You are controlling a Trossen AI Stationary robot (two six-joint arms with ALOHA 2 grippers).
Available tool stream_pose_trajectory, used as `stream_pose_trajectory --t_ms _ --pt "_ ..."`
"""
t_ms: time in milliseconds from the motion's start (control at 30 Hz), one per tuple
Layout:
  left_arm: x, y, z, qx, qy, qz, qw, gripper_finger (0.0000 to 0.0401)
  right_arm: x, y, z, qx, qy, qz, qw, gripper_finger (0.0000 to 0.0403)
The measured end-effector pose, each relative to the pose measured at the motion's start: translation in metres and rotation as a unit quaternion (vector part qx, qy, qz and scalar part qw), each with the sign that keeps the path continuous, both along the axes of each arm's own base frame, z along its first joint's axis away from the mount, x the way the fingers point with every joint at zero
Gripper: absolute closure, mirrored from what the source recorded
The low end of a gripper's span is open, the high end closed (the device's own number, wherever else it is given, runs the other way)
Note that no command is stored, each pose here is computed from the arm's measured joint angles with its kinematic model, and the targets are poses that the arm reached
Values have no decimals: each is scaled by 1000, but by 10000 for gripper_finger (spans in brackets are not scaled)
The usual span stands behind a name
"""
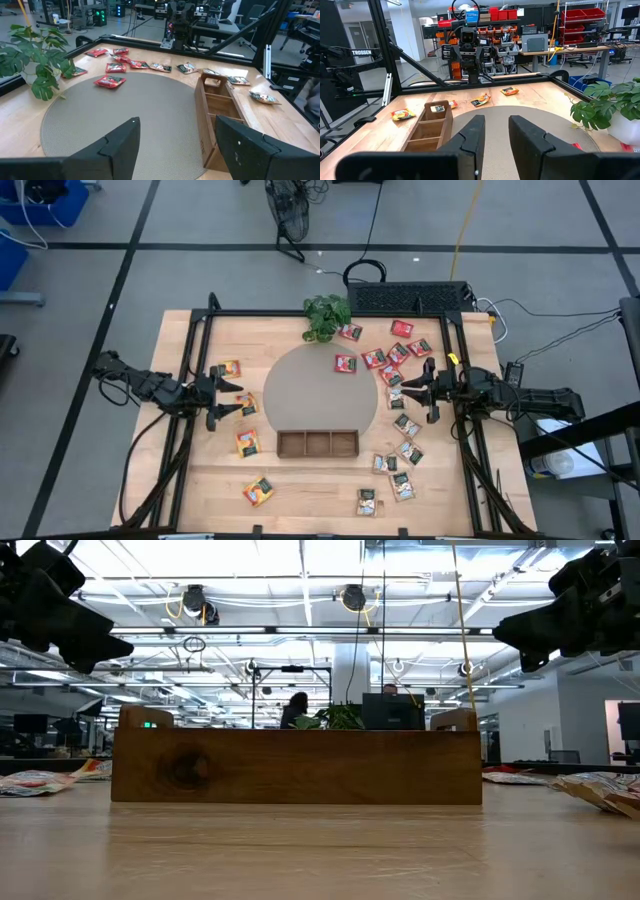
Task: Pick & Place Tea
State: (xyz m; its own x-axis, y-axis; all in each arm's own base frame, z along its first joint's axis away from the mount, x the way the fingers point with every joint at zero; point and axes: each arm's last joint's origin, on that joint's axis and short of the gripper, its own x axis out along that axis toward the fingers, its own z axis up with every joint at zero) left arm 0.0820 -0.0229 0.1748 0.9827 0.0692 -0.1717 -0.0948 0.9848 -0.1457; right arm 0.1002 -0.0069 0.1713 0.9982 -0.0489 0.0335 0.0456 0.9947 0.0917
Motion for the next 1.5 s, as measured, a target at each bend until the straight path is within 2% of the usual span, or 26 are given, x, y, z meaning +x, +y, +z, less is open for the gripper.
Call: stream_pose_trajectory --t_ms 1100,1167,1267,1367,1500 --pt "0 0 0 4 0 0 1000 148 0 0 0 0 0 0 1000 328" --pt "0 1 0 73 4 11 997 148 0 0 0 0 0 0 1000 328" --pt "0 5 1 185 18 52 981 148 0 0 0 0 0 0 1000 328" --pt "-1 8 1 244 35 98 964 148 0 0 0 0 0 0 1000 328" --pt "-2 11 2 269 46 145 951 148 0 0 0 0 0 0 1000 328"
